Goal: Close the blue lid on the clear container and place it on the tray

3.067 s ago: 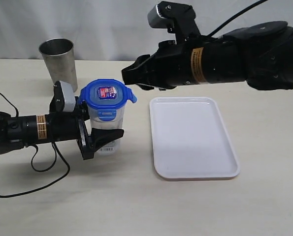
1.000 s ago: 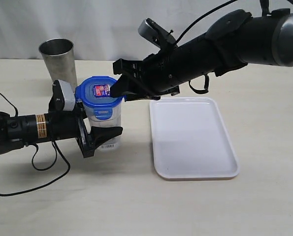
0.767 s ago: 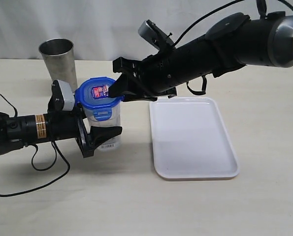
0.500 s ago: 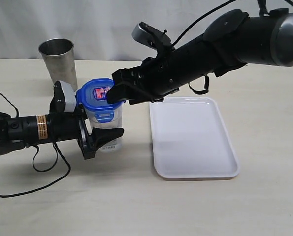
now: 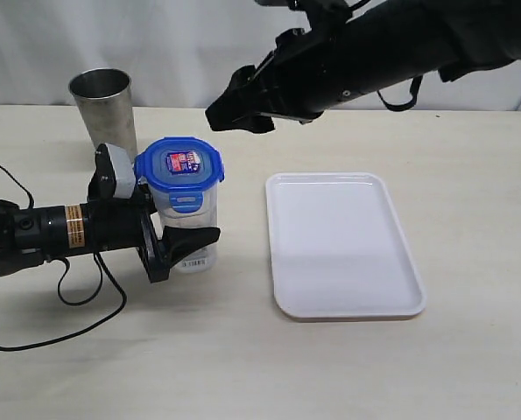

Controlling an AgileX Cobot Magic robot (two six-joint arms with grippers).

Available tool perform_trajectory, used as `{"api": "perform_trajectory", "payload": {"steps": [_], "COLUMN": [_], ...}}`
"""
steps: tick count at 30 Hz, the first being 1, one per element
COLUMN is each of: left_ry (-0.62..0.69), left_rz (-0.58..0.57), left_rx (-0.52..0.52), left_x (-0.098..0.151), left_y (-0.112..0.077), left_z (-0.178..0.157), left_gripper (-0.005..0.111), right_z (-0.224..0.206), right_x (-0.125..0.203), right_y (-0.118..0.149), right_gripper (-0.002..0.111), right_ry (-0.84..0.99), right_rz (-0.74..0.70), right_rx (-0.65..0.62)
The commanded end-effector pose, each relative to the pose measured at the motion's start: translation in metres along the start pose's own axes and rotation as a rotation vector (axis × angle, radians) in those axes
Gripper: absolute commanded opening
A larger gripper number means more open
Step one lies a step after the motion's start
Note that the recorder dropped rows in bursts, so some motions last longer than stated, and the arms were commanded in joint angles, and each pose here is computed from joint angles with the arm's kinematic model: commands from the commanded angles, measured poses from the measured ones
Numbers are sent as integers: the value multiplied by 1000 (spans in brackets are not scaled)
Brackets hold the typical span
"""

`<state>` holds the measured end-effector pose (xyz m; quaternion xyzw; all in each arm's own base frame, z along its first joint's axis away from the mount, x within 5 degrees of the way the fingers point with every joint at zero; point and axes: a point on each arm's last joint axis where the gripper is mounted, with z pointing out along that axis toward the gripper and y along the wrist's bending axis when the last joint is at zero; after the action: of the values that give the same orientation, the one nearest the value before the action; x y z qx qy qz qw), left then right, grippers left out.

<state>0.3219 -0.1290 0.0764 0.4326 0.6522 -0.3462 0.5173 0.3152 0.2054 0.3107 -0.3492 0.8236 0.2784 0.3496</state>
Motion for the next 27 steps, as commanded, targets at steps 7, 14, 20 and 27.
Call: {"api": "perform_trajectory", "payload": {"steps": [7,14,20,27], "left_ry": [-37,-37,-37,-38], "left_rz": [0,0,0,2], "left_rx": [-5,-5,-5,-5], "left_x": [-7,-7,-7,-7], "left_y": [0,0,0,1], "left_z": [0,0,0,0], "left_gripper": [0,0,0,0], "right_z": [5,37,55,67], "right_x": [5,18,20,29], "right_y": [87,93,91,86], "right_gripper": [42,39,39,39], "right_ry": [162,309,268,328], "right_rz": [-853,-1008,-1010,-1020], "right_rx": [38,196,202,186]}}
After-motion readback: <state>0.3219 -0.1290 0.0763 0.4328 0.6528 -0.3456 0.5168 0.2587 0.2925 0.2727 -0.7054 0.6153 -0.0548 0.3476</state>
